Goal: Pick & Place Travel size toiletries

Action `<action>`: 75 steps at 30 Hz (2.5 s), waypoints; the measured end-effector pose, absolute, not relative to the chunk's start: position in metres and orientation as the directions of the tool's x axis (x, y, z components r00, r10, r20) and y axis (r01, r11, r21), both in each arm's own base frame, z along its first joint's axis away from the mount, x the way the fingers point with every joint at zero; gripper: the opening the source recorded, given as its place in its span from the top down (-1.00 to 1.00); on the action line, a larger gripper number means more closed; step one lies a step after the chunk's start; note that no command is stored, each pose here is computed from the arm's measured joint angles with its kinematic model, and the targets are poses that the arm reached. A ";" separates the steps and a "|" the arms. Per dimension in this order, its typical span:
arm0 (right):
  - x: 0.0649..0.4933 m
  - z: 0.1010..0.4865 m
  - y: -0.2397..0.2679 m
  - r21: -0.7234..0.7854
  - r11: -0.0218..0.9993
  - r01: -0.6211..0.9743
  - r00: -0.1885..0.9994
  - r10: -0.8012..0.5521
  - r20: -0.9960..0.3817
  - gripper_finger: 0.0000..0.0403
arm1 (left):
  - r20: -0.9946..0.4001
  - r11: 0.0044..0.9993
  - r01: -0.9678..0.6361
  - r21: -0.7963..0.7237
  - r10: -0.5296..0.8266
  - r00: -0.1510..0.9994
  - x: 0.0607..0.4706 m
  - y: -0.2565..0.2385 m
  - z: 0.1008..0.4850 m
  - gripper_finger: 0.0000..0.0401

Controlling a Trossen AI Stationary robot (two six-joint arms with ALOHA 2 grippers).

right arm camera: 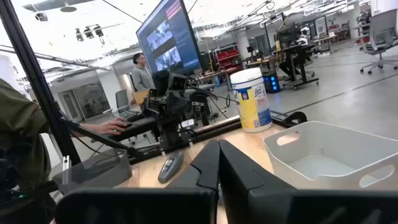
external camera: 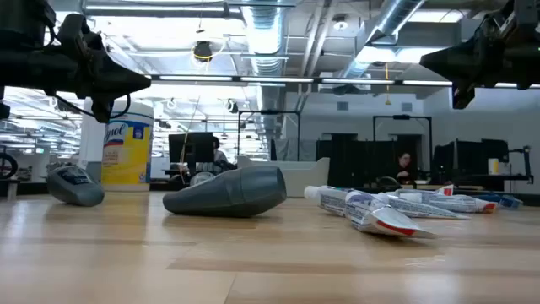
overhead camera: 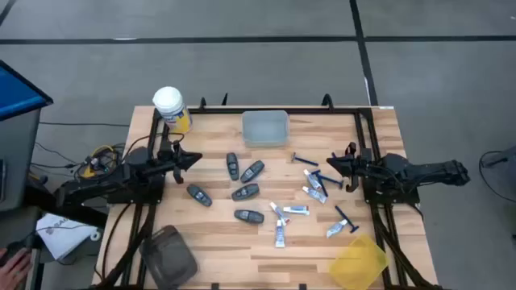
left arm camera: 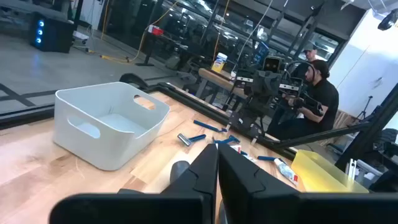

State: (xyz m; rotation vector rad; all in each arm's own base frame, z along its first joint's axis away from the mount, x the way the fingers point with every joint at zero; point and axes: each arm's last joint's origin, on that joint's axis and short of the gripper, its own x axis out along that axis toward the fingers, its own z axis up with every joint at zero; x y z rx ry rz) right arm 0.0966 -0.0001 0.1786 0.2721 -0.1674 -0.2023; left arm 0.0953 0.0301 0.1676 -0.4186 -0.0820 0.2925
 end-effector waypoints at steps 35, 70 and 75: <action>0.097 0.179 0.000 0.282 0.943 0.175 0.966 -0.220 0.136 1.00 | 0.019 0.873 -0.263 -0.412 0.296 0.955 0.095 0.030 0.168 0.96; 0.097 0.179 0.000 0.282 0.943 0.175 0.966 -0.220 0.136 1.00 | 0.049 0.871 -0.249 -0.423 0.296 0.954 0.095 0.030 0.171 0.96; 0.097 0.179 0.000 0.278 0.944 0.177 0.966 -0.221 0.136 1.00 | 0.058 0.866 -0.244 -0.437 0.298 0.953 0.095 0.030 0.171 0.96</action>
